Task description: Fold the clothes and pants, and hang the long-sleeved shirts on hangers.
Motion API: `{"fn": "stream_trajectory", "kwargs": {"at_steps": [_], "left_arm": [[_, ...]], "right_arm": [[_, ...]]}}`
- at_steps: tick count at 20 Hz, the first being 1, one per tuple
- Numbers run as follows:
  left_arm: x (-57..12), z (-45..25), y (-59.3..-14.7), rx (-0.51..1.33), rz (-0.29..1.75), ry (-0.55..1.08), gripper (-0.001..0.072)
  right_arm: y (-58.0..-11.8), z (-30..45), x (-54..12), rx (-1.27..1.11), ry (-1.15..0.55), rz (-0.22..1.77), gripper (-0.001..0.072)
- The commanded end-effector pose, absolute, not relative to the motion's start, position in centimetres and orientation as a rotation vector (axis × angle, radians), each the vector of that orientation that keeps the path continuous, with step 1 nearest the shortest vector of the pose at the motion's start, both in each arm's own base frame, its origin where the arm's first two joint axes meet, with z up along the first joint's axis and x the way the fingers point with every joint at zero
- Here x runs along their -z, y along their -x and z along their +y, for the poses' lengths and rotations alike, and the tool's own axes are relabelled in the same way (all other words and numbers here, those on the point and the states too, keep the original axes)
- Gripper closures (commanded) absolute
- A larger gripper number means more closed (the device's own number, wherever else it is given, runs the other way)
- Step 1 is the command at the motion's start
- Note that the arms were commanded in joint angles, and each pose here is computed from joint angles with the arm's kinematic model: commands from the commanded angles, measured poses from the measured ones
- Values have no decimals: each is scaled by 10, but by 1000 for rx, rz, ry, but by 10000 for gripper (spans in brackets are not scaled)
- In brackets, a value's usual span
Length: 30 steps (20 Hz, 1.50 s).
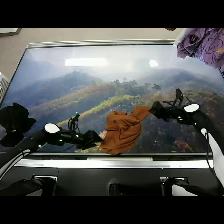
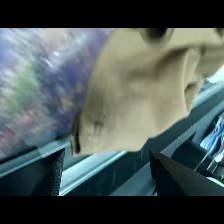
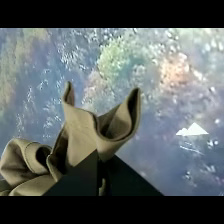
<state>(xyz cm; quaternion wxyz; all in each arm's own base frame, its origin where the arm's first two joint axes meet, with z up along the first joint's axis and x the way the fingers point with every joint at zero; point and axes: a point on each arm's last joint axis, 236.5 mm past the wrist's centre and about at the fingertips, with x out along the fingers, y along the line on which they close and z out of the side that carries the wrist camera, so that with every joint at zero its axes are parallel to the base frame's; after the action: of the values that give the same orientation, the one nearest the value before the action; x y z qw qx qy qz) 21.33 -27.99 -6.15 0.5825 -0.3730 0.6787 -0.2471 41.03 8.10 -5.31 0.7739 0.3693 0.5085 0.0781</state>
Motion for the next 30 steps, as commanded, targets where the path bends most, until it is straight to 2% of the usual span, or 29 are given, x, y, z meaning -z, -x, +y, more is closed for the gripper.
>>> {"fn": "stream_trajectory", "kwargs": {"at_steps": [1, 4, 5, 6, 7, 9, 10, 13, 15, 18, 21, 23, 25, 27, 30], "left_arm": [[70, -294, -199, 586, 1602, 884, 92], [79, -295, -210, 534, 1587, 928, 112], [80, -295, -215, 518, 1576, 943, 214], [81, -295, -220, 511, 1558, 950, 446], [80, -296, -225, 511, 1532, 960, 597], [77, -298, -234, 496, 1501, 1001, 642], [77, -298, -235, 499, 1497, 997, 690], [61, -294, -252, 522, 1447, 1029, 696], [22, -278, -299, 566, 1323, 1055, 698], [-74, -218, -383, 585, 1074, 903, 699], [-200, -147, -428, 516, 817, 644, 698], [-292, -106, -426, 460, 634, 442, 698], [-370, -78, -402, 389, 474, 298, 697], [-421, -52, -367, 269, 372, 245, 697], [-455, -18, -308, 85, 280, 259, 696]], "right_arm": [[-403, 85, 50, -180, -799, 1127, 679], [-397, 89, 50, -200, -795, 1154, 680], [-395, 88, 49, -202, -782, 1154, 680], [-395, 86, 46, -202, -765, 1147, 680], [-395, 85, 42, -202, -749, 1138, 680], [-394, 83, 34, -207, -726, 1119, 680], [-394, 83, 29, -208, -724, 1110, 680], [-398, 82, 2, -215, -723, 1046, 681], [-409, 73, -39, -240, -605, 960, 682], [-430, 58, -139, -279, -390, 791, 682], [-425, 52, -265, -301, -221, 578, 681], [-398, 49, -345, -293, -134, 423, 681], [-355, 50, -408, -279, -82, 291, 681], [-300, 52, -456, -259, -43, 177, 681], [-227, 40, -493, -164, -70, 50, 681]]}}
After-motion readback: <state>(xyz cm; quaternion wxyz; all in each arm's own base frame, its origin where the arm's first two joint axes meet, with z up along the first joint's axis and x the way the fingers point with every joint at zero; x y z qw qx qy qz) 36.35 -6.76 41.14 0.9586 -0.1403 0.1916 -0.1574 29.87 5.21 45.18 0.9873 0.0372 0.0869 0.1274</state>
